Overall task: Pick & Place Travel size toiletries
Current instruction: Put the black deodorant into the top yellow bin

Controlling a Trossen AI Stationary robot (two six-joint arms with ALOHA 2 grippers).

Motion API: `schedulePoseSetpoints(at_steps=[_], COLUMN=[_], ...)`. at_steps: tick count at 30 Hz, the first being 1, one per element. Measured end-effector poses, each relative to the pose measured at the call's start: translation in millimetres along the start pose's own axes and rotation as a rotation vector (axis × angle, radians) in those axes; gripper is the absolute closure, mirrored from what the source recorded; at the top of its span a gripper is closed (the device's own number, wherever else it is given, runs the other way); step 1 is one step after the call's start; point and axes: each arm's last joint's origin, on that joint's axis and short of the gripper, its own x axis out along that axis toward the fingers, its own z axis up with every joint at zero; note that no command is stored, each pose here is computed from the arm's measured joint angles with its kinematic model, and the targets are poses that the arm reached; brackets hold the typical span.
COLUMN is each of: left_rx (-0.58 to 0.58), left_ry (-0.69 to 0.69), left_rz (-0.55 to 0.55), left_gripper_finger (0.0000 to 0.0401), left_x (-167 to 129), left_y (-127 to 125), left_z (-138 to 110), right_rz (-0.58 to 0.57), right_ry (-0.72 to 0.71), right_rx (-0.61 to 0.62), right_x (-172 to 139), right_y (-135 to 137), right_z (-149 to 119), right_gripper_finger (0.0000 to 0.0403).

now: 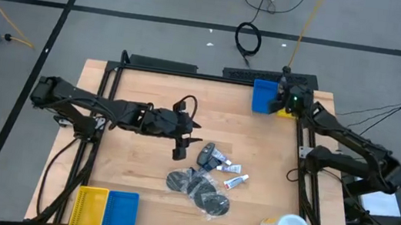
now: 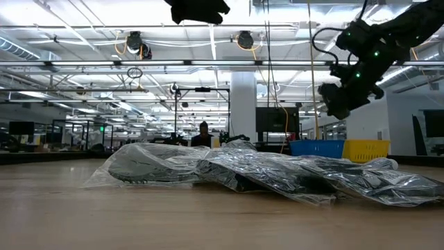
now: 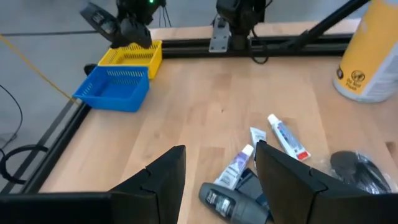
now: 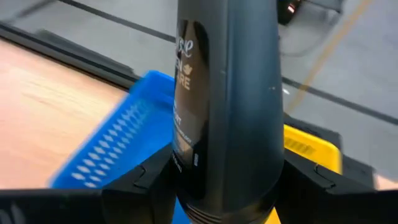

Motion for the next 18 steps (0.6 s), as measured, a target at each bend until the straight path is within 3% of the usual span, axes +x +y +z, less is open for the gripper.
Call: schedulePoseSetpoints(at_steps=[5,10,18], left_rx=[-0.001,-0.002,-0.002], left_ry=[0.006,0.005,0.004], left_rz=[0.007,0.008,0.008], left_gripper_finger=[0.0210,0.0210,0.0210], left_x=[1,1,1], left_y=[0,0,0], left_z=[-1,-1,-1], right_rz=[-0.057,-0.046,-0.135], right_ry=[0.065,0.101,0.139], right_rx=[0.019,0.008,-0.054], right_x=[3,6,17], right_y=[-10,-9,-2], right_z=[-5,-9,-14], right_gripper_finger=[0.0209,0.0209,0.0209])
